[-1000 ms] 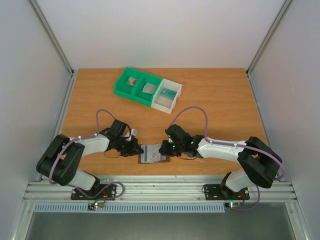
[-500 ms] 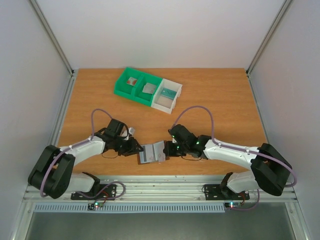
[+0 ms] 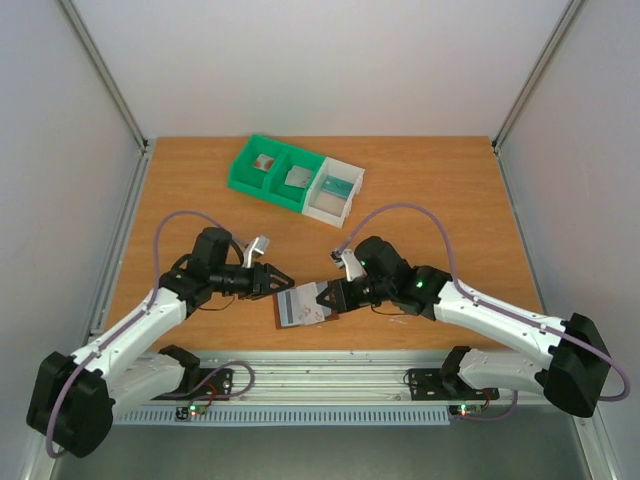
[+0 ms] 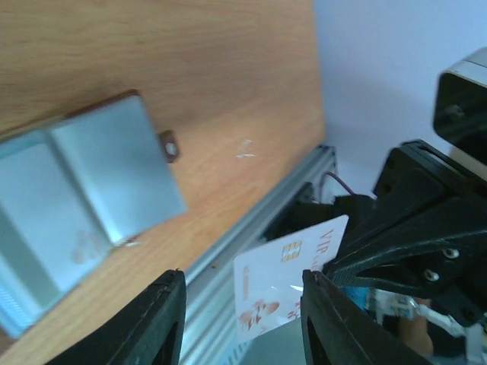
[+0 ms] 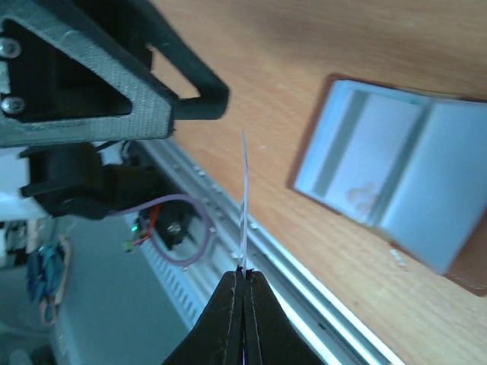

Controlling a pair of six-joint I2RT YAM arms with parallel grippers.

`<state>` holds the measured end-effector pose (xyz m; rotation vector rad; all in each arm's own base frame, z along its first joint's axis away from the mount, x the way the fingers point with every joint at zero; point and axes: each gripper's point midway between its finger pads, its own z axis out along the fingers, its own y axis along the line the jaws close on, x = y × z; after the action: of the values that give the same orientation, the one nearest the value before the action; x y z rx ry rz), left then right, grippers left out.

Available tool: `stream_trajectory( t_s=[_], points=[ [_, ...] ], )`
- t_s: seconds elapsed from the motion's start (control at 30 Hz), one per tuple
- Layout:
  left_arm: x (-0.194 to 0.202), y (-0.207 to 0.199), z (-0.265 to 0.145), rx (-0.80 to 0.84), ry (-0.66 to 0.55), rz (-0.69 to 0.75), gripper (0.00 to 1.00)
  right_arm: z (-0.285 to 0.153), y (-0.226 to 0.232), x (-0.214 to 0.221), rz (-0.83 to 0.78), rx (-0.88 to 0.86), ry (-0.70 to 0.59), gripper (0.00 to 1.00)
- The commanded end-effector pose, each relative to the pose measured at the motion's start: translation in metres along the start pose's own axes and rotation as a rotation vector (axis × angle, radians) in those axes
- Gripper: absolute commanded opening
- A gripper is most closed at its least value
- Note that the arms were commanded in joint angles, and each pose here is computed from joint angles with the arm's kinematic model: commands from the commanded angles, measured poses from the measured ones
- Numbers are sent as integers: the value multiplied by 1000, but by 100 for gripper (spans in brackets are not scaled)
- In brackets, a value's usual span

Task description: Take the credit cards out of the card holder

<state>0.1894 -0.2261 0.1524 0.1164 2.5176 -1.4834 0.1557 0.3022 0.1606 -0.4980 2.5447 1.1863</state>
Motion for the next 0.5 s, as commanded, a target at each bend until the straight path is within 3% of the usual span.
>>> stream_trajectory(
  t_s=[0.0, 0.47],
  points=[
    [6, -55, -14, 204, 55, 95, 43, -18, 44, 3, -91, -181, 54, 1],
    [36, -98, -45, 345, 140, 208, 42, -44, 84, 6, -163, -341, 90, 1]
  ],
)
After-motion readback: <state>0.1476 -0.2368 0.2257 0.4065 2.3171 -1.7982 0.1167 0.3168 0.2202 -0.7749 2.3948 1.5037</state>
